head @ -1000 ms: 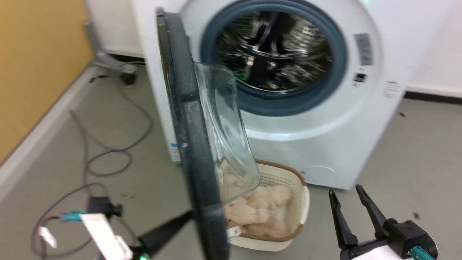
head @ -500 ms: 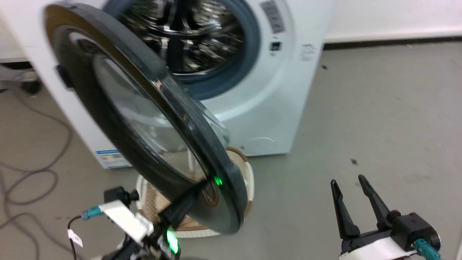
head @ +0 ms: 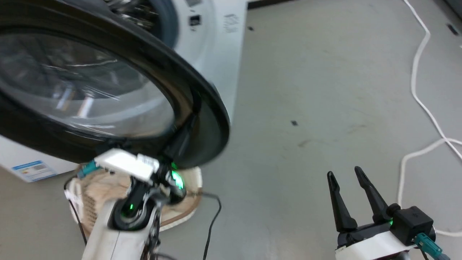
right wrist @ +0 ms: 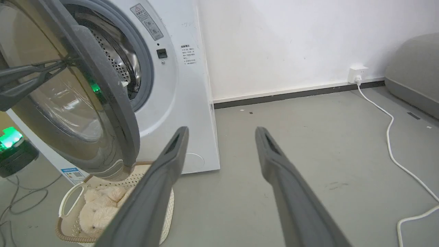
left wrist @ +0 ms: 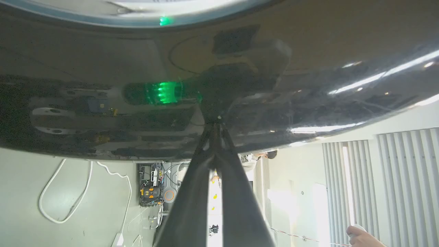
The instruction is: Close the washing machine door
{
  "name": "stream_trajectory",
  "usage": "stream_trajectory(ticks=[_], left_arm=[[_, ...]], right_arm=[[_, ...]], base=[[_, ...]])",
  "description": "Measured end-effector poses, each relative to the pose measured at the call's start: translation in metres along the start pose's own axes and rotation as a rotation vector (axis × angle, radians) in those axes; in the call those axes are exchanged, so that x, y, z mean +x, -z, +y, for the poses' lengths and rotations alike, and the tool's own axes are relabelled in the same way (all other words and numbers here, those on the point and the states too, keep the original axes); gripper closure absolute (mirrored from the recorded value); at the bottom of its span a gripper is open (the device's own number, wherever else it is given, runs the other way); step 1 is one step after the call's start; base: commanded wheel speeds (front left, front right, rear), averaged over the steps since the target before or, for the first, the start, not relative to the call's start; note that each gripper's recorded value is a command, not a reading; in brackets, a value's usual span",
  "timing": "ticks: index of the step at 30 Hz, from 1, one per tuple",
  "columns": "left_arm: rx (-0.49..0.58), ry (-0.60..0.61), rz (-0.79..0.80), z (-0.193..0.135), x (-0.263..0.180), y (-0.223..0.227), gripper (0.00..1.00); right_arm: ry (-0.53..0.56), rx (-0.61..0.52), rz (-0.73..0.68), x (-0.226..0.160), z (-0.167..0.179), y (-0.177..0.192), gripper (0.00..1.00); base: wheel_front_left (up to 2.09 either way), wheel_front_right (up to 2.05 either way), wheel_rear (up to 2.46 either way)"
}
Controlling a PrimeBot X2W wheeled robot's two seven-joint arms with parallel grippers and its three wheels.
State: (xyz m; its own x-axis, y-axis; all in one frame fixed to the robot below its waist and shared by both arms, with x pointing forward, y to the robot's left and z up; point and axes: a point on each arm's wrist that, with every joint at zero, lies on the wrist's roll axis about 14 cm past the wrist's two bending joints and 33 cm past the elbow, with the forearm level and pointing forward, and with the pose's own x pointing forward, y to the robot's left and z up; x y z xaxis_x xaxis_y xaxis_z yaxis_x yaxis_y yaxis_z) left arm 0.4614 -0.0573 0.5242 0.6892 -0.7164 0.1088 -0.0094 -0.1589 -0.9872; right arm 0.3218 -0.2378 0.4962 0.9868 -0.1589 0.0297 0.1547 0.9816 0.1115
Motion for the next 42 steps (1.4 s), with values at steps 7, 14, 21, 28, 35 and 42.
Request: stream_trajectory(ticks=[7, 14, 21, 28, 35, 42], left_arm=[[0.001, 0.007, -0.068, 0.0, 0.035, -0.009, 1.0], [0.018, 0.004, -0.029, -0.005, 0.023, 0.0, 1.0], [0.209, -0.086, 0.099, 0.012, -0.034, 0.036, 1.0], [0.582, -0.321, 0.129, 0.056, -0.115, 0.026, 1.0], [1.153, -0.352, -0.067, 0.028, -0.164, -0.032, 1.0], [1.379, -0.314, -0.507, -0.04, -0.197, -0.084, 1.0]], right_arm=[[0.047, -0.007, 0.022, -0.007, -0.013, 0.004, 0.0], [0.025, -0.006, 0.0, -0.002, -0.008, -0.001, 0.0], [-0.044, 0.002, -0.041, 0.004, 0.011, -0.011, 0.0], [-0.147, 0.012, -0.068, 0.01, 0.042, -0.016, 0.0], [-0.239, 0.022, -0.082, 0.013, 0.071, -0.019, 0.0], [-0.314, 0.024, -0.083, 0.014, 0.095, -0.019, 0.0]], base=[[0.0, 0.0, 0.0], [0.0, 0.0, 0.0], [0.0, 0.0, 0.0], [0.0, 0.0, 0.0], [0.0, 0.0, 0.0], [0.0, 0.0, 0.0]])
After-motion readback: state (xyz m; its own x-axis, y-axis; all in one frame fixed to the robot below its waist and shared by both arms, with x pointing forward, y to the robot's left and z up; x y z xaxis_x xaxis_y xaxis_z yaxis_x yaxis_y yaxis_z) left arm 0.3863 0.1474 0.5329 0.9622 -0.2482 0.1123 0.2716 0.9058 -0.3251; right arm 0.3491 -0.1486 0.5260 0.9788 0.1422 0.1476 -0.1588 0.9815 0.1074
